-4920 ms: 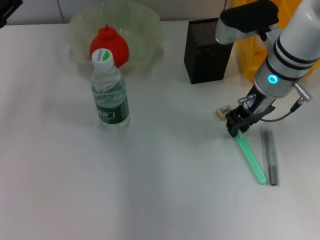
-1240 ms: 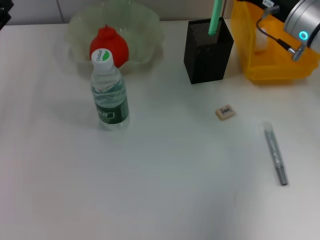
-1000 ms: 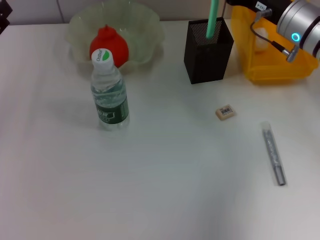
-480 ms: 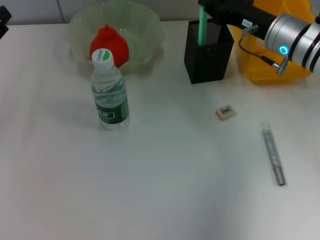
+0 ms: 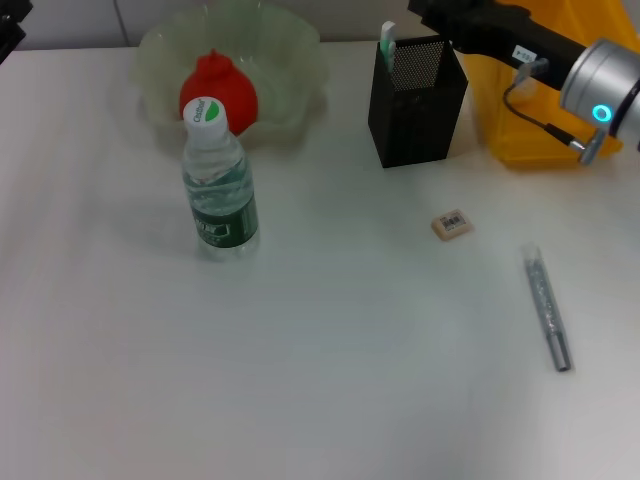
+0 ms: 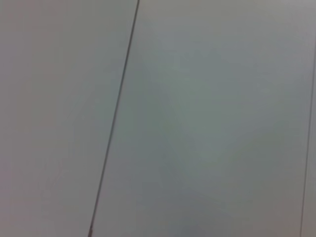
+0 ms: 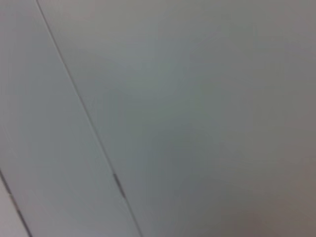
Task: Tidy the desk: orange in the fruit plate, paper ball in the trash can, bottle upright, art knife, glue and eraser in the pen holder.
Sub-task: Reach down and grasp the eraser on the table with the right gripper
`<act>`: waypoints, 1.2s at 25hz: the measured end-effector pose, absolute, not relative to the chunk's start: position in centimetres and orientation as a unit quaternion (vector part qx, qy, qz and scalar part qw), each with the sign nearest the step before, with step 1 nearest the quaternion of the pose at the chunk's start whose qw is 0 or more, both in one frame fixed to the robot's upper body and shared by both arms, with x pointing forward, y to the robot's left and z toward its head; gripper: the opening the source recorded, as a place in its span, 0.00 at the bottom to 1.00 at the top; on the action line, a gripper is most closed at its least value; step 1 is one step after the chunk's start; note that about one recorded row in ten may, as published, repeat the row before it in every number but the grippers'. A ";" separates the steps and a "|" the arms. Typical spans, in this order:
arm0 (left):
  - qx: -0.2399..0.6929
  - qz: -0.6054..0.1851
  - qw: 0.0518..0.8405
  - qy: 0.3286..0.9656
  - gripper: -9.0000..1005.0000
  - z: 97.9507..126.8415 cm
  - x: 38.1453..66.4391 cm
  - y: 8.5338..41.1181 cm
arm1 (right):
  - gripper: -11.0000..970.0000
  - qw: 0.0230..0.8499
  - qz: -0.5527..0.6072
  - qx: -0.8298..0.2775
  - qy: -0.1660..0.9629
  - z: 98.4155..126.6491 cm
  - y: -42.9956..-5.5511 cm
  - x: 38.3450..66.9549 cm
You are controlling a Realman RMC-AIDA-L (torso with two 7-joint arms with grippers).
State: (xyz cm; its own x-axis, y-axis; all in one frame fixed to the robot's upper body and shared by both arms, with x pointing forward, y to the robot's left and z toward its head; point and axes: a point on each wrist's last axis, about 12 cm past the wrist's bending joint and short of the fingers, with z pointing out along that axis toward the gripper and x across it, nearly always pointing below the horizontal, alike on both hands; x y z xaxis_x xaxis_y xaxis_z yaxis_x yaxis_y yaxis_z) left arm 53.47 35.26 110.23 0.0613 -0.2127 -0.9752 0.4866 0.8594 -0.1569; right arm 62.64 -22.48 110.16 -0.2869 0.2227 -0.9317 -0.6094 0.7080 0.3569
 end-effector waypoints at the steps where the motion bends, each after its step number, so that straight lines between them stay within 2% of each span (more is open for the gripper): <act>1: 0.109 -0.245 0.721 0.639 0.67 110.3 53.5 35.2 | 0.46 0.580 0.364 -0.135 0.716 110.3 -22.6 62.5; 6: 0.115 -0.253 0.724 0.631 0.67 110.5 53.5 34.9 | 0.49 0.577 0.403 -0.161 0.692 112.2 -23.5 61.3; 12: 0.117 -0.261 0.724 0.627 0.67 110.7 53.5 34.6 | 0.49 0.531 0.436 -0.235 0.688 116.8 -24.0 59.9; 17: 0.120 -0.269 0.725 0.623 0.67 110.8 53.5 34.5 | 0.49 0.430 0.406 -0.295 0.751 120.3 -23.6 59.2; 21: 0.121 -0.270 0.726 0.621 0.67 110.8 53.3 34.6 | 0.48 0.346 0.337 -0.308 0.820 122.3 -23.8 58.9; 22: 0.121 -0.269 0.726 0.621 0.67 110.8 53.3 34.6 | 0.48 0.304 0.292 -0.310 0.852 122.9 -23.7 59.0; 25: 0.121 -0.267 0.727 0.621 0.67 110.9 53.4 34.7 | 0.48 0.245 0.227 -0.295 0.895 122.7 -23.5 59.4; 30: 0.126 -0.259 0.727 0.624 0.67 111.1 54.0 34.6 | 0.48 0.210 0.179 -0.276 0.921 121.5 -22.7 60.2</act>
